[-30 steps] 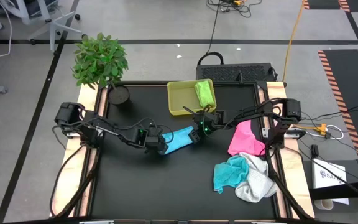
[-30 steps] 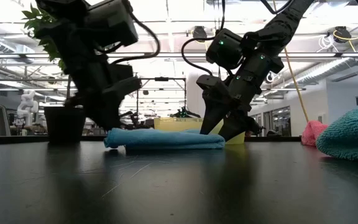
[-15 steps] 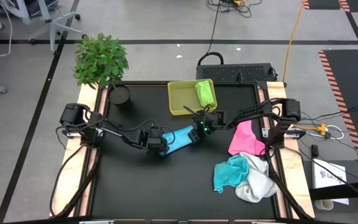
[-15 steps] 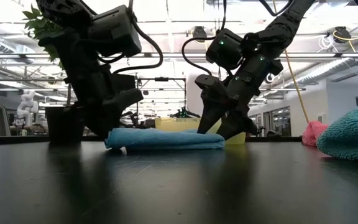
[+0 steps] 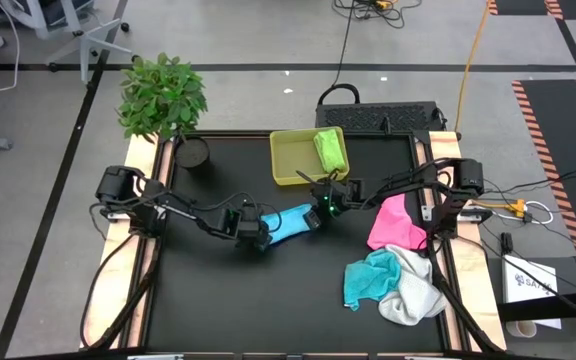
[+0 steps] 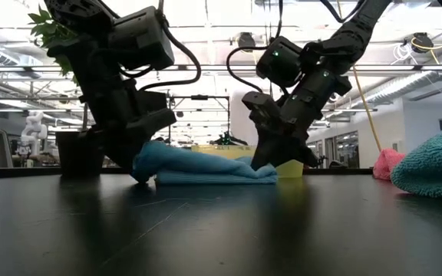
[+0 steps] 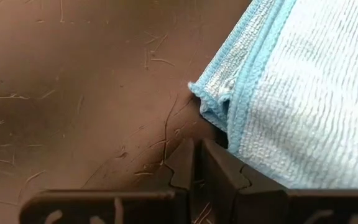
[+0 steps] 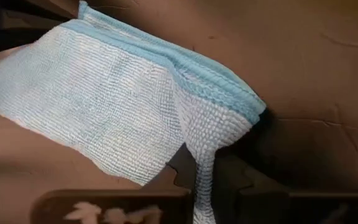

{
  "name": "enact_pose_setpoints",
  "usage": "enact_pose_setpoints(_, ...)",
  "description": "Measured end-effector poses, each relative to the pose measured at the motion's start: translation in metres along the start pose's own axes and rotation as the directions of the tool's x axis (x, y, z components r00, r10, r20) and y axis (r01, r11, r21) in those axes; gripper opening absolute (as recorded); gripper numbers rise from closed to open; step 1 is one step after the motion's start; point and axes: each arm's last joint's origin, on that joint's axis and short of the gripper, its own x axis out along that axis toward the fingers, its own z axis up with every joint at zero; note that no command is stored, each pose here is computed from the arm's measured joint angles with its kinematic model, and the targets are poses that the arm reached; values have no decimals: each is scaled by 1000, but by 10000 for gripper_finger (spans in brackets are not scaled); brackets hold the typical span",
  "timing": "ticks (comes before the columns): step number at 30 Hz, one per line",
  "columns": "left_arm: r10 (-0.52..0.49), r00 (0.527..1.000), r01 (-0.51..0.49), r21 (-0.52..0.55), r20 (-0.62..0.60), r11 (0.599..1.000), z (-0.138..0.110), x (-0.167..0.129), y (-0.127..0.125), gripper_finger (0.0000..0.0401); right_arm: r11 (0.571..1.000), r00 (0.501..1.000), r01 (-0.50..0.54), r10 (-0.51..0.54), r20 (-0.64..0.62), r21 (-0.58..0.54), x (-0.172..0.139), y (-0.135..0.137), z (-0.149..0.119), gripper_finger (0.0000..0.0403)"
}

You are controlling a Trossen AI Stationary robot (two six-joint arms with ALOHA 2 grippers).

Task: Fold microfiber towels
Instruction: Put the left blue microfiber cloth into the bin

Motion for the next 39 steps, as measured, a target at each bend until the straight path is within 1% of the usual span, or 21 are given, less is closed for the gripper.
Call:
enact_pose_setpoints(3,5,1000,-5,4,-17,1000,-1,-1,1,35,999,999,-32,32,-17,-6,-4,4,-1,11)
enact_pose_setpoints(6,3,999,-2,13,-47,1000,-2,-5,3,35,997,997,-73,73,-6,-23,-18,11,2,6)
enact_pose_setpoints(9,3,998,-1,31,-68,1000,-3,-6,4,35,992,992,-123,124,17,-37,-42,20,6,5)
enact_pose_setpoints(12,-1,996,5,50,-84,999,-4,-7,4,35,982,980,-176,181,78,-64,-74,30,11,4)
enact_pose_setpoints(15,-3,996,8,54,-88,999,-5,-8,4,35,967,954,-234,248,169,-95,-110,36,17,3)
enact_pose_setpoints(18,-3,996,8,54,-89,998,-5,-8,4,35,952,909,-273,303,285,-140,-148,38,23,3)
enact_pose_setpoints(22,-3,996,8,54,-87,999,-5,-8,4,35,942,830,-268,332,448,-201,-194,32,28,3)
enact_pose_setpoints(25,-10,997,14,50,-76,999,-4,-7,3,35,938,755,-261,346,558,-228,-223,27,30,3)
enact_pose_setpoints(27,-18,997,21,46,-70,999,-4,-7,3,35,935,718,-257,354,599,-245,-235,24,31,3)
enact_pose_setpoints(29,-21,998,24,37,-67,999,-4,-7,2,35,936,696,-248,353,625,-251,-242,21,32,3)
enact_pose_setpoints(33,-23,998,25,29,-63,999,-3,-7,2,35,938,660,-240,347,666,-251,-246,17,39,3)
enact_pose_setpoints(37,-29,998,29,10,-54,1000,-3,-7,1,35,934,603,-218,358,713,-285,-243,16,52,3)
enact_pose_setpoints(39,-26,999,26,-1,-44,1000,-2,-7,1,35,937,565,-182,348,748,-299,-238,16,61,3)
